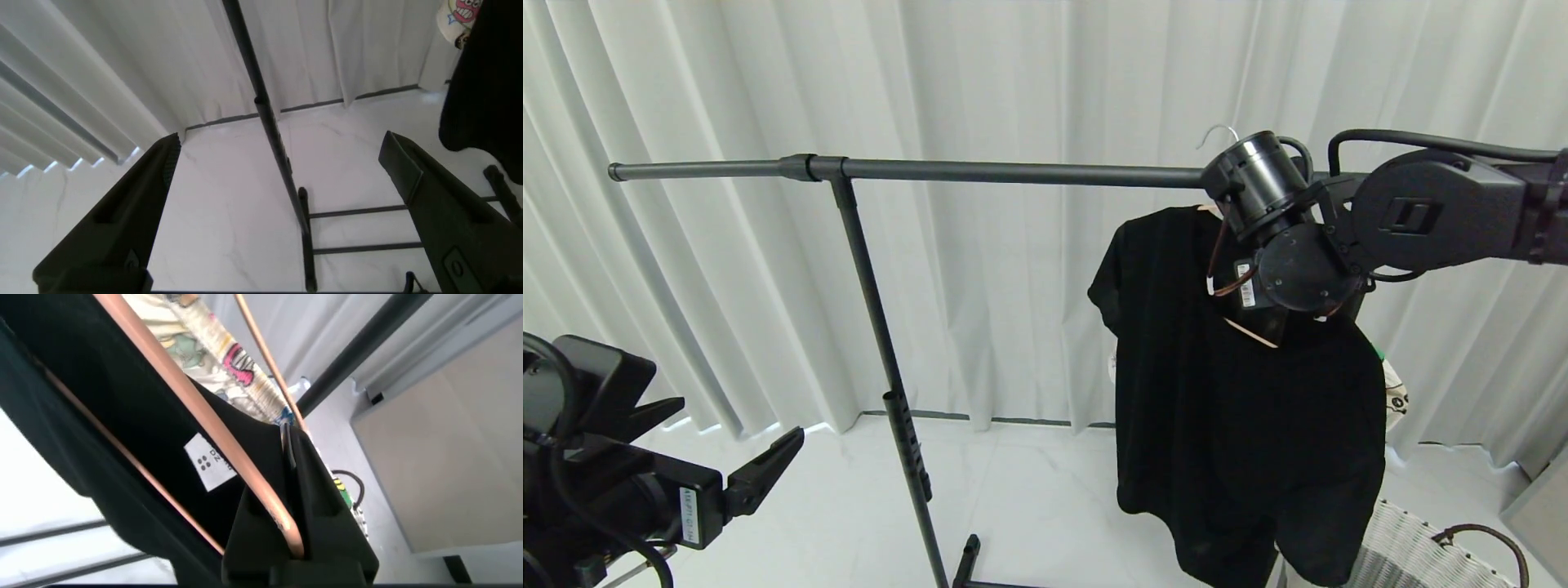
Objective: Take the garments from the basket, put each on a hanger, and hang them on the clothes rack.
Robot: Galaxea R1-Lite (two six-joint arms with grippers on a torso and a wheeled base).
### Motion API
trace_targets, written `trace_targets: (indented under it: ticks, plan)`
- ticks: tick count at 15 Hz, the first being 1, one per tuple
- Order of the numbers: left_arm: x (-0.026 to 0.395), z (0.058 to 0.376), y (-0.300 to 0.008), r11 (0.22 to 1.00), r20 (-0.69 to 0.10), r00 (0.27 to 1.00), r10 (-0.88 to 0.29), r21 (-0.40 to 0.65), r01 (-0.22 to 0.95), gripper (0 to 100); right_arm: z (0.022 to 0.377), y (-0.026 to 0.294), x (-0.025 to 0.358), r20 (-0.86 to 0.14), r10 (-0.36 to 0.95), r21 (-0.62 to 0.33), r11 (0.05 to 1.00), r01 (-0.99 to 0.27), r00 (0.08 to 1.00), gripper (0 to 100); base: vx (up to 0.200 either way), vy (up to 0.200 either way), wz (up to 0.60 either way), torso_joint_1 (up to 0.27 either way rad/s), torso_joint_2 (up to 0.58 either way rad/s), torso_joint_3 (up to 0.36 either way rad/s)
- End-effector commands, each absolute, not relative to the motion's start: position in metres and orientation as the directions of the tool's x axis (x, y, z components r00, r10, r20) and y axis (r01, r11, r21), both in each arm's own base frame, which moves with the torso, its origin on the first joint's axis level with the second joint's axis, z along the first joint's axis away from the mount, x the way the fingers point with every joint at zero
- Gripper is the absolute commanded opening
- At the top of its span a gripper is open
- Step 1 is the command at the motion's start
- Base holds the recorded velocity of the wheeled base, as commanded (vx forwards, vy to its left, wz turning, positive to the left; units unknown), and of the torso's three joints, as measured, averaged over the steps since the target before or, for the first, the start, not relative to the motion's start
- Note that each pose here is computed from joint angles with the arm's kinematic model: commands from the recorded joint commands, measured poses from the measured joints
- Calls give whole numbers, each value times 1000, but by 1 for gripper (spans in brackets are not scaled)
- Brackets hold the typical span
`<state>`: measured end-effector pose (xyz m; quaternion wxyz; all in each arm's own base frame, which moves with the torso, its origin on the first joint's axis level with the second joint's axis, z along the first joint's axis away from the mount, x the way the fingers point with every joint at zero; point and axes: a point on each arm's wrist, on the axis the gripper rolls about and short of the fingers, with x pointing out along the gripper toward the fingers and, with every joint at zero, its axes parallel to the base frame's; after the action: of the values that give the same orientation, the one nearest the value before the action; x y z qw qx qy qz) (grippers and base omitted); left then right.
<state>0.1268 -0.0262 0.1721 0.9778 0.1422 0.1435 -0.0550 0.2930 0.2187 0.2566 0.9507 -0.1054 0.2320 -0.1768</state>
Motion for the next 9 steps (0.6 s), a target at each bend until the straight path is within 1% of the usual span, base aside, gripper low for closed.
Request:
trace_targets:
  ticks: [1,4,9]
  plan:
    - [126,172,-26,954,-293,954,-67,262,147,100,246,216,313,-409,-421,-310,899,310,810,0,0,0,0,0,0,0]
    - [126,172,-26,954,-293,954,-67,262,147,100,238,212,335,-408,-454,-340,881,329,792,0,0,0,0,0,0,0]
    - [126,173,-26,954,-290,955,-67,262,146,100,228,216,343,-416,-461,-359,875,324,784,0,0,0,0,0,0,0]
